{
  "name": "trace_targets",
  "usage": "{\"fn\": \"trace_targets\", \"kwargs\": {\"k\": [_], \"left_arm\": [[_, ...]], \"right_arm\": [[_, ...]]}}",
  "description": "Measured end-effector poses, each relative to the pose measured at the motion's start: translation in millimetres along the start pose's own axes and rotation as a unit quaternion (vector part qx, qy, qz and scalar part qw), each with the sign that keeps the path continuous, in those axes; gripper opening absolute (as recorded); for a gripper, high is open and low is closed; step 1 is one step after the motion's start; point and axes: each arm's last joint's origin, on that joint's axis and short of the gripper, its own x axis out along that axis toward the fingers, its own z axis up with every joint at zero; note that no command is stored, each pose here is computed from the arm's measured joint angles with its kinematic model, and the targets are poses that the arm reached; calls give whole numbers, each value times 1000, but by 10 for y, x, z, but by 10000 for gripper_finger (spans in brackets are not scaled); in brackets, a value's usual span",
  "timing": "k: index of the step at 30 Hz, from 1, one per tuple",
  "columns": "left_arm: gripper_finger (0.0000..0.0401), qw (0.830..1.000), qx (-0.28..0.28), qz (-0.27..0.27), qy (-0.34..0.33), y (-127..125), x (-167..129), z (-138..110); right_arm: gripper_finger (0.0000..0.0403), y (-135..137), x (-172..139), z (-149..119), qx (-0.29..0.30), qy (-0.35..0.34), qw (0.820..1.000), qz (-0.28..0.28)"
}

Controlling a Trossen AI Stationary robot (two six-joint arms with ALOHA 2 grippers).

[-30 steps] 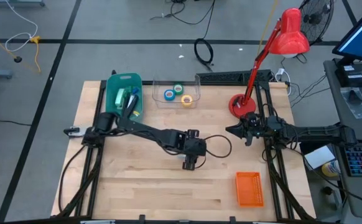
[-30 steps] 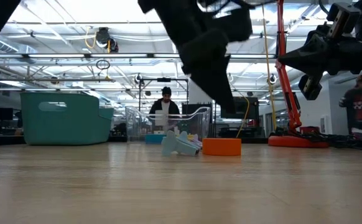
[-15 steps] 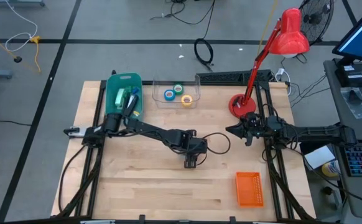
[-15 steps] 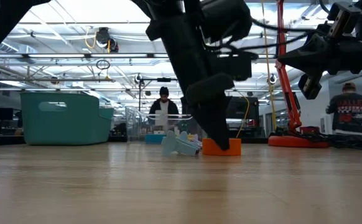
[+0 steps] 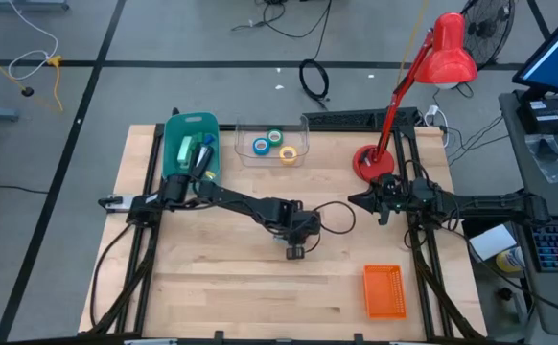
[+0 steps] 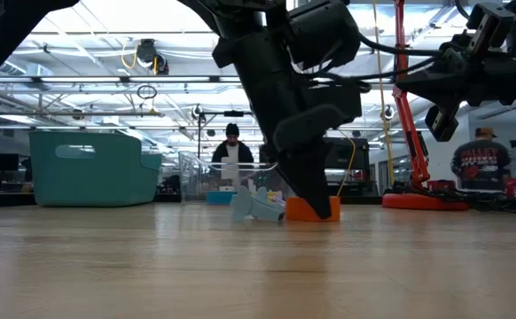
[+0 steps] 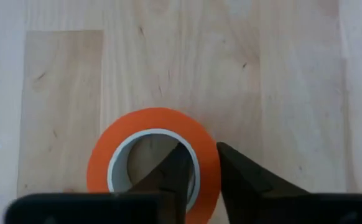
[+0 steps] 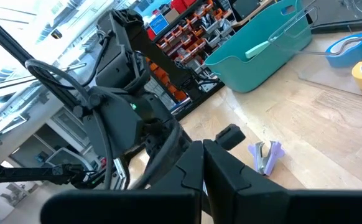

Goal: Pick and place Stapler, Stapler remover, tape
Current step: Put the orange tape into the transparent bin

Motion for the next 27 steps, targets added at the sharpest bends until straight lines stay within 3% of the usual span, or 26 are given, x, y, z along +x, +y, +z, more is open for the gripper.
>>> {"fn": "trace_targets", "kwargs": {"k": [5, 11, 16, 20, 27], "left_arm": [[45, 1000, -6, 0, 11, -29, 47, -27], [44, 1000, -3, -1, -5, -12, -101, 19], [43, 995, -15, 2, -100, 92, -739, 275], [43, 988, -37, 4, -151, 184, -1208, 340], [43, 958, -105, 10, -268, 358, -2195, 347]], "right_arm": [[4, 0, 0, 0, 1, 0, 1000, 0], [4, -1, 0, -1, 2, 1, 1000, 0], [4, -1, 0, -2, 2, 1, 1000, -1], [4, -1, 0, -2, 2, 1, 1000, -1], [4, 0, 0, 0, 2, 0, 1000, 0]]}}
